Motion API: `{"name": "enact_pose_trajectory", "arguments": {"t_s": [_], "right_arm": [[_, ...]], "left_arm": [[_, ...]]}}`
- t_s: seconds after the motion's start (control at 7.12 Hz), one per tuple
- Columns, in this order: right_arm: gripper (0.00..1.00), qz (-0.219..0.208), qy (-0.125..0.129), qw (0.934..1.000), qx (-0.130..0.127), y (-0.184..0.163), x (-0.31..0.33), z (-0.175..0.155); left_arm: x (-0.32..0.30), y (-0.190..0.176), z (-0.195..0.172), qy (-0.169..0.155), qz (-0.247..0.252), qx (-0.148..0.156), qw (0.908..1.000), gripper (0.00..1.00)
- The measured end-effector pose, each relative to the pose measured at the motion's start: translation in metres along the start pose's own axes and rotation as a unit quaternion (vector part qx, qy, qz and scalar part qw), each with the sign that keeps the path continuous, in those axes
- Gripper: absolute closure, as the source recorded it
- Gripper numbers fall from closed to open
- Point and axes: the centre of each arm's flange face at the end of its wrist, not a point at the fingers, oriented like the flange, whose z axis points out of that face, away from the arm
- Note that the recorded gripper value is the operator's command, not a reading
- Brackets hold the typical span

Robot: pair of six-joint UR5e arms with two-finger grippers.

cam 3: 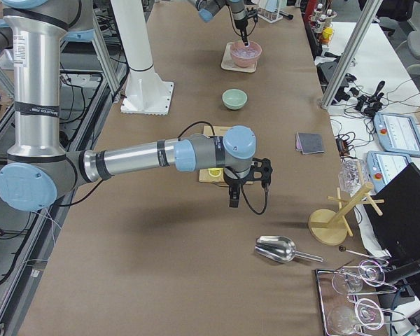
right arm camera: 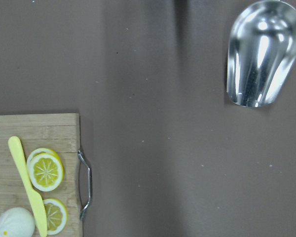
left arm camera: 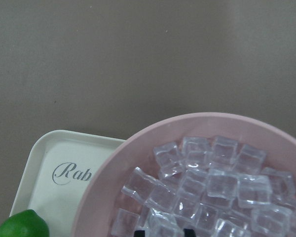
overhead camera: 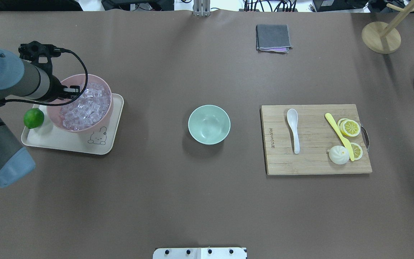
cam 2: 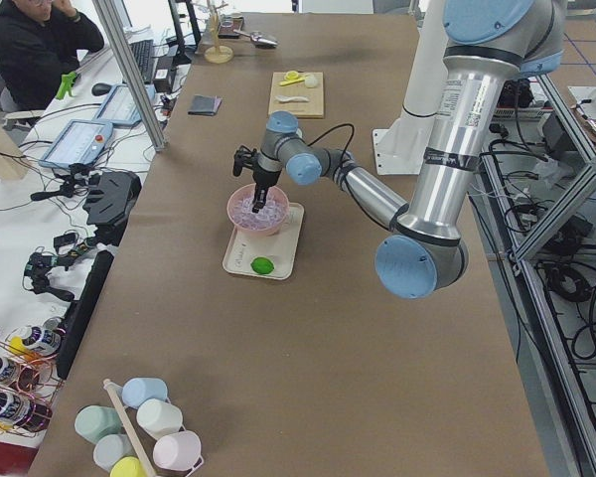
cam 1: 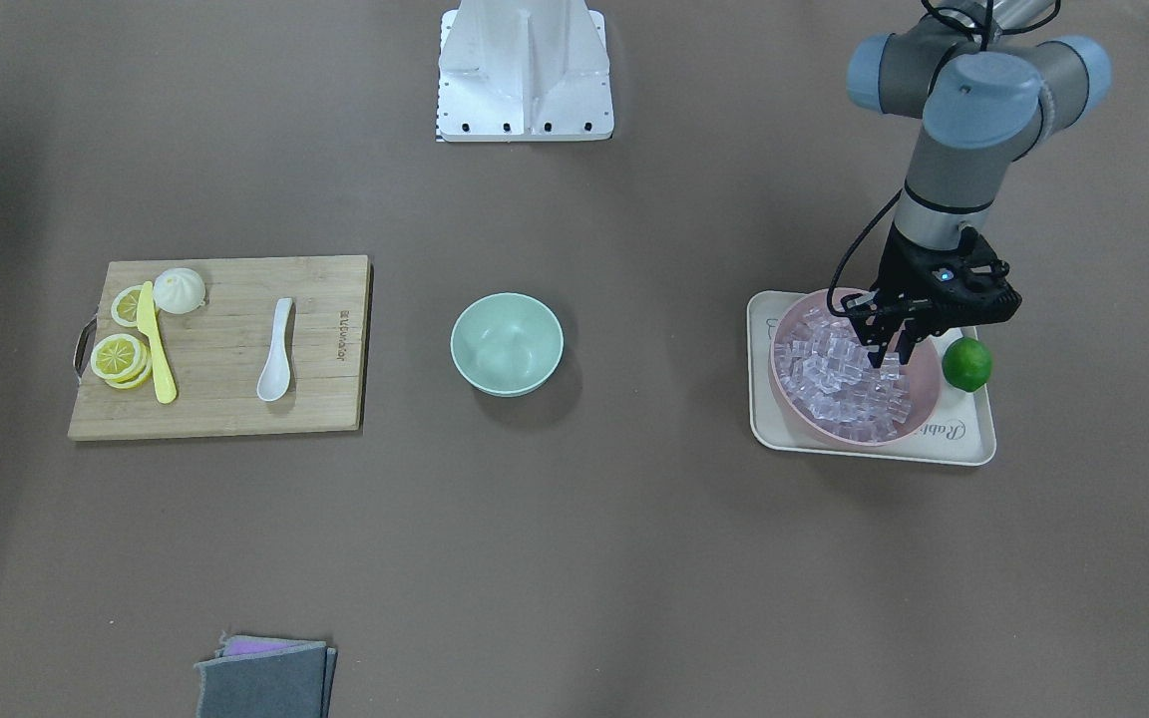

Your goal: Put spoon and ice into bowl

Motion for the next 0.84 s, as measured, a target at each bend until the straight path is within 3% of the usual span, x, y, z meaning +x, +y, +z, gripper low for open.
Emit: {"name": "enact_pose_trajectory", "arguments": {"t_s": [0.28, 0.56, 0.84], "right_arm": [[0.0, -0.032, 0.005, 0.9994, -0.014, -0.005, -0.094, 0.021], [0.0, -0.021, 0.014, 0.9997, -0.002, -0.008, -0.209, 0.037], [0.0, -0.04, 0.034, 0.9986, 0.0, 0.011, -0.277, 0.078]], "left_arm": [[0.036, -0.014, -0.034, 0.025, 0.003, 0.015, 0.9996, 1.0], [0.079, -0.03, -0.062, 0.04, -0.01, 0.021, 0.9989, 1.0], [0.123, -0.03, -0.073, 0.059, -0.029, 0.018, 0.9977, 1.0]]}}
